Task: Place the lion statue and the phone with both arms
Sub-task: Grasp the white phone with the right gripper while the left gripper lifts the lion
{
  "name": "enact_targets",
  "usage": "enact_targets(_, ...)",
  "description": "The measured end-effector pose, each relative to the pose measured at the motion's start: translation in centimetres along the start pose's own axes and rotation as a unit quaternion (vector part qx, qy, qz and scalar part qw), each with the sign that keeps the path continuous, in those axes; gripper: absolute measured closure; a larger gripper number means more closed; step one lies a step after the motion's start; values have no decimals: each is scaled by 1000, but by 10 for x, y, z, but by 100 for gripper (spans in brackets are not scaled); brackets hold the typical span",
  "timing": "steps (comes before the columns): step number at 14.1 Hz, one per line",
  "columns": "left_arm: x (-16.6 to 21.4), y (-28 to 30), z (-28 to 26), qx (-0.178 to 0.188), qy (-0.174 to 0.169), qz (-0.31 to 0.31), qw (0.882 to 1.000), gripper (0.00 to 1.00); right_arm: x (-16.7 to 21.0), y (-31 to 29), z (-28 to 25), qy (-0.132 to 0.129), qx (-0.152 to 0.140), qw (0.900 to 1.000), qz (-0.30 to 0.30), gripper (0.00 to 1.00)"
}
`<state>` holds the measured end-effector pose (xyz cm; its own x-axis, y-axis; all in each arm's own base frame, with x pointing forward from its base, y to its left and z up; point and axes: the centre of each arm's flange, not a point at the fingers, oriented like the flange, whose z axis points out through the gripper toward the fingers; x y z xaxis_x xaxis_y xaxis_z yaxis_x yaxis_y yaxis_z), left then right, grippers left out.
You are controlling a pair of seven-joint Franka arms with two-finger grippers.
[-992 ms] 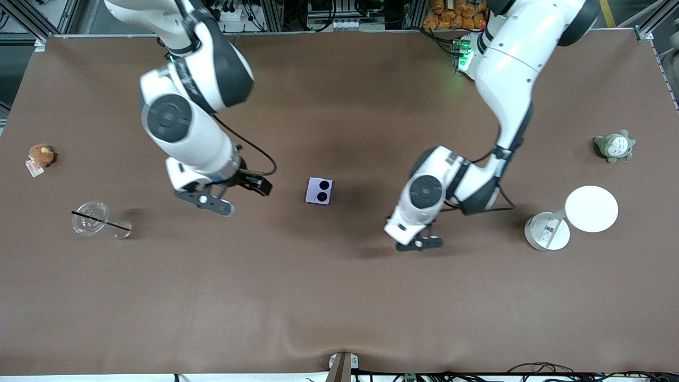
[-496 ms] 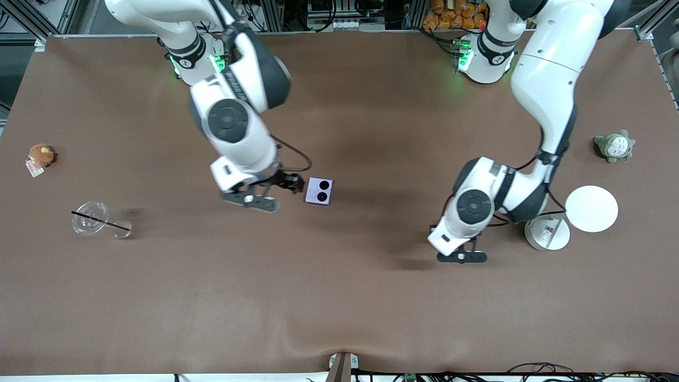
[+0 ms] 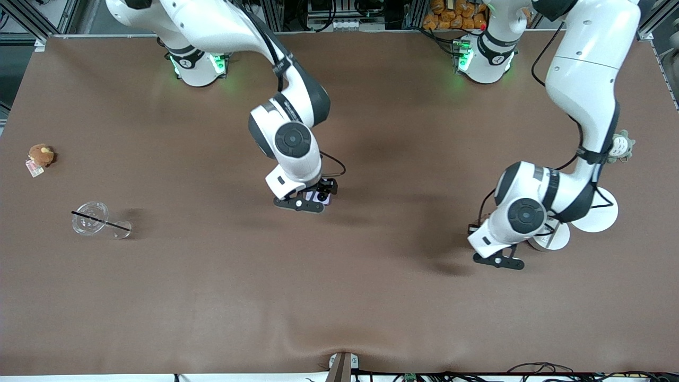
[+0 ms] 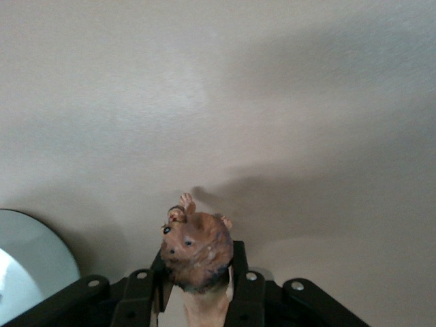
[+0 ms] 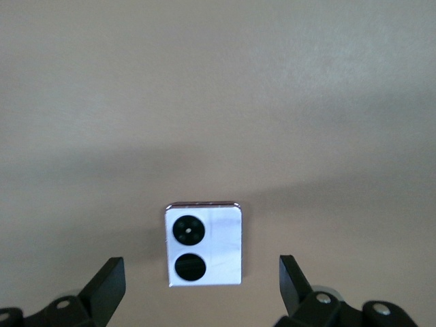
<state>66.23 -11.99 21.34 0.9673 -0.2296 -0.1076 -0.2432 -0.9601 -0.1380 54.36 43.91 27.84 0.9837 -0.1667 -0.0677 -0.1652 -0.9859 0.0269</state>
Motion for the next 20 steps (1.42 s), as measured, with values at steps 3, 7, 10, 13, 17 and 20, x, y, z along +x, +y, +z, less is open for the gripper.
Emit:
enact_targets(3, -2, -23, 3, -5, -2, 33, 999, 63, 2, 3, 23, -9, -12, 1000, 8, 0)
enact_targets(7, -7, -62, 9, -9, -5, 78, 997, 63, -2, 4, 53, -11, -4, 1000, 15, 0)
enact_targets(10, -9, -74, 11, -11, -6, 84, 996, 63, -12, -5, 67, -6, 2, 1000, 8, 0)
enact_targets(13, -8, -68, 10, -13, -5, 89, 996, 63, -16, -3, 79, -9, -4, 1000, 7, 0)
enact_targets(17, -11, -65, 15, -23, -10, 84, 996, 63, -18, -2, 96, -7, -5, 1000, 6, 0)
enact_targets(20, -13, -65, 18, -26, -13, 79, 996, 57, -20, -4, 96, -7, -4, 1000, 4, 0)
